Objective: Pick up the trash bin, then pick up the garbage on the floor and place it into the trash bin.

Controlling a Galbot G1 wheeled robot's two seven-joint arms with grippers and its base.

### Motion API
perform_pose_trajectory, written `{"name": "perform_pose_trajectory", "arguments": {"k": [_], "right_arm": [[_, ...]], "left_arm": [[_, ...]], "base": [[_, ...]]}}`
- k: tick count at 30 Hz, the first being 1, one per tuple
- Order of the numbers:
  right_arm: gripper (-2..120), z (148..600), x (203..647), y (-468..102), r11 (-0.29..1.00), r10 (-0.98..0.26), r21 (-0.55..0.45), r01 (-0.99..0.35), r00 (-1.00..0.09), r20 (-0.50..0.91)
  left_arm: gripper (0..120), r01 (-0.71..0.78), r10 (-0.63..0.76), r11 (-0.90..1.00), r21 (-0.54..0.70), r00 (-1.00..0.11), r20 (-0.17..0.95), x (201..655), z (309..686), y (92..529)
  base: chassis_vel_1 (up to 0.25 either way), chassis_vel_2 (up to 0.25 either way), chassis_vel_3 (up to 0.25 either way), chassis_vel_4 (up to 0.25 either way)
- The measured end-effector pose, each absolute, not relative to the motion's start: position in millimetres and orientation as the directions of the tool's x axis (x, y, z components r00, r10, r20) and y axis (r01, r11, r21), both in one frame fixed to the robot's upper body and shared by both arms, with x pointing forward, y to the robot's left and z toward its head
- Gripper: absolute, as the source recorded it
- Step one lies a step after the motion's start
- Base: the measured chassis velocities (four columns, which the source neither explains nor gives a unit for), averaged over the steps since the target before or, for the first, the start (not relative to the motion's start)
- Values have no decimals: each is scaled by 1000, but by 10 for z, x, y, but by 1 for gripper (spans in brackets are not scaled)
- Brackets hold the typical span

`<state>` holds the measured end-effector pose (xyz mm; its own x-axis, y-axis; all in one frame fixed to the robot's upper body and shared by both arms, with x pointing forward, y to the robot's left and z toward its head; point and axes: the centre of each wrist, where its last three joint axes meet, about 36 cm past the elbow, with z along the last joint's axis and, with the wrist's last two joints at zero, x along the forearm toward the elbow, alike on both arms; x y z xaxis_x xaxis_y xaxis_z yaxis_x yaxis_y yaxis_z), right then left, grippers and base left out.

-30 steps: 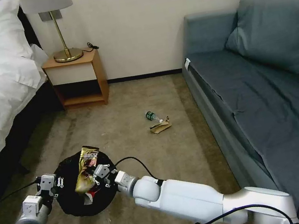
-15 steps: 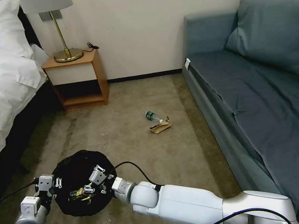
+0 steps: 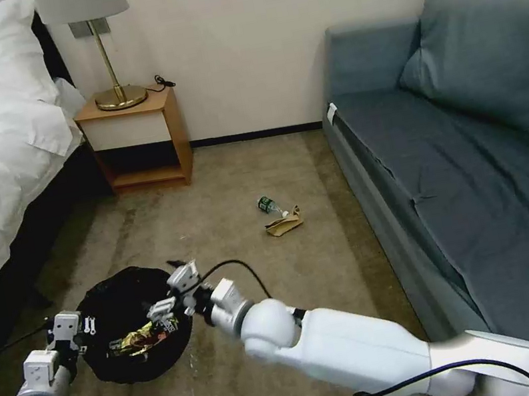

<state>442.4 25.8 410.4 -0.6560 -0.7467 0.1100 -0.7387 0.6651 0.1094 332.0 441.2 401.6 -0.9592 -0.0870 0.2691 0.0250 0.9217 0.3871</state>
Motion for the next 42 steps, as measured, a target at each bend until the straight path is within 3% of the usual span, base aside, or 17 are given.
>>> {"name": "perform_pose_trajectory", "arguments": {"k": [4,11,18,25,30,42], "right_arm": [[100,4261,4547,-162,729,-684,186,-659,-715,145],[100,4087,4705,-1325,869,-495,112,-483,-835,238],[100,3880,4589,-1957,940,-336,57,-337,-880,336],[100,3790,4597,-2182,967,-252,60,-248,-892,376],[100,3482,4499,-2380,984,-177,49,-173,-884,432],[100,3313,4394,-2415,985,-166,28,-172,-877,451]], "left_arm": [[3,15,-97,918,397,-960,261,3301,4038,4442],[3,4,-109,915,404,-961,256,3234,4036,4486],[3,8,-99,909,416,-967,234,3157,4074,4501],[3,20,-82,904,427,-972,220,3109,4174,4451],[3,36,-65,903,428,-973,220,3011,4254,4344],[3,27,-73,905,424,-973,218,2904,4256,4321]], "base": [[0,0,0,0],[0,0,0,0],[0,0,0,0],[0,0,0,0],[0,0,0,0],[0,0,0,0]]}}
